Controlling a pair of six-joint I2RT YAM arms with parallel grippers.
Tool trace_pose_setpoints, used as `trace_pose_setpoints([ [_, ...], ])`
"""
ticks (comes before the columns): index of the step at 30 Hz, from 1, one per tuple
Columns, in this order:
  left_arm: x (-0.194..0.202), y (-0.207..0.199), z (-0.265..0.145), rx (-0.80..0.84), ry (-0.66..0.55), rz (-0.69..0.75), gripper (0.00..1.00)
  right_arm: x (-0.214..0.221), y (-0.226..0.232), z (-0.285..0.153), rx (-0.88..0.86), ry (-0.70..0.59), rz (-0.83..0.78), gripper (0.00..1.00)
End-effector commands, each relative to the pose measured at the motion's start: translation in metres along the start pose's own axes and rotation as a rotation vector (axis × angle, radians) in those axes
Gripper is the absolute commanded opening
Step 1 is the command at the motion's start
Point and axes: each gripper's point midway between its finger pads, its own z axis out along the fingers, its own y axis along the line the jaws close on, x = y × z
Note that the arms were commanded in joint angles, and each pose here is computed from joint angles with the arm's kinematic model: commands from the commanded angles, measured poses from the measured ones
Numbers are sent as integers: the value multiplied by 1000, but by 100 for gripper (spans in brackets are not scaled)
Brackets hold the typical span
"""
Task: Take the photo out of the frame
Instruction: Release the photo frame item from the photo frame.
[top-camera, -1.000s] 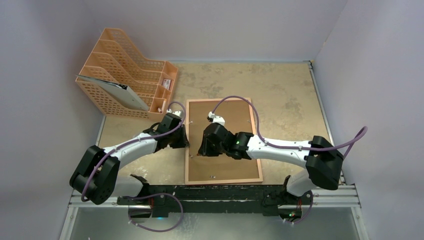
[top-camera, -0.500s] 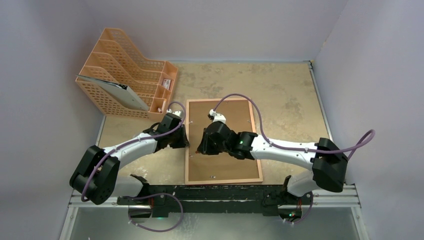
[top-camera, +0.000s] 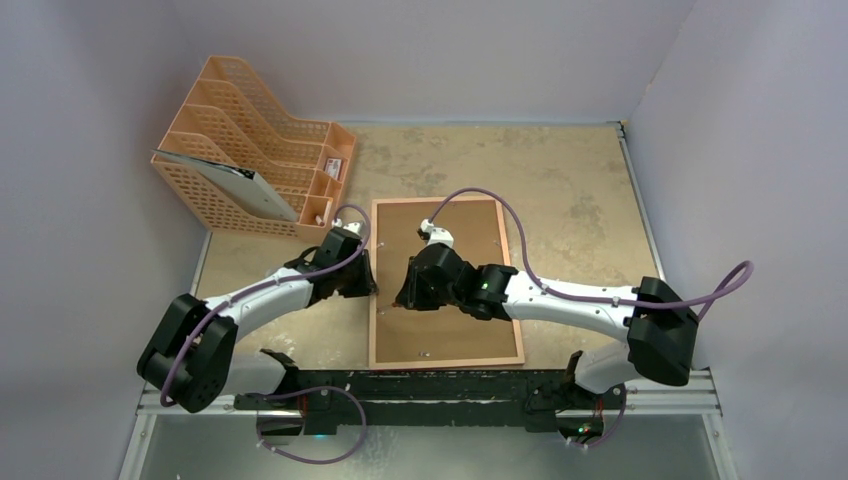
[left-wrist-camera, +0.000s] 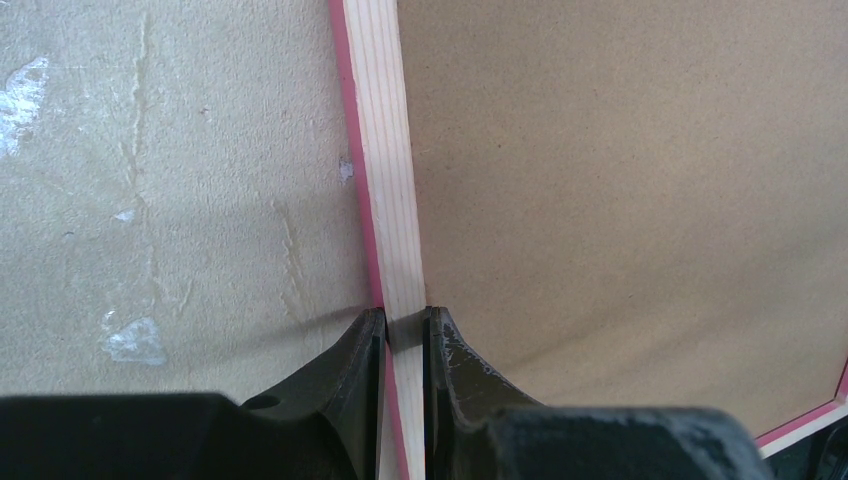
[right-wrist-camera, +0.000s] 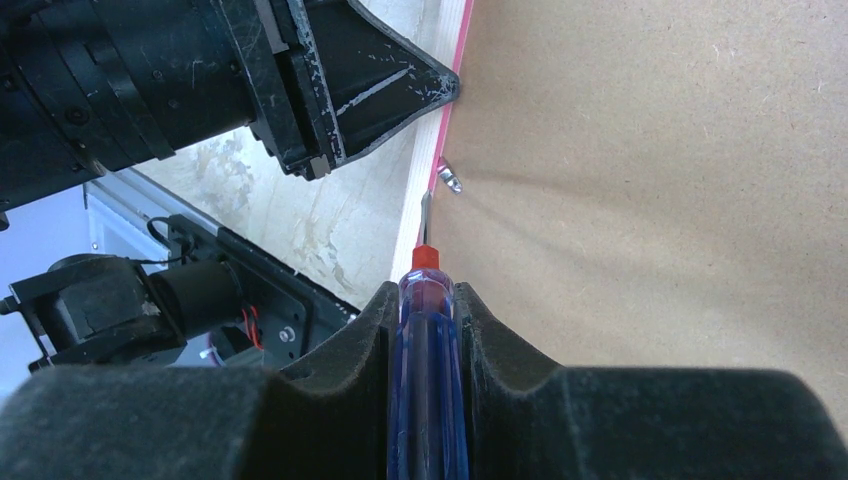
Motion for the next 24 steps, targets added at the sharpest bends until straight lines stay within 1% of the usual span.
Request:
trace_pose_setpoints([
  [1,-1,-2,-8,10,-3,4,0,-7,8,-8,-32,-33,12,0],
  [5,1,1,-8,-6,4,11,0,-4,10,-7,-53,-24,16,0],
  [24,10,9,-4,-28,26,9,0,-2,11,1,-54,-20,9,0],
])
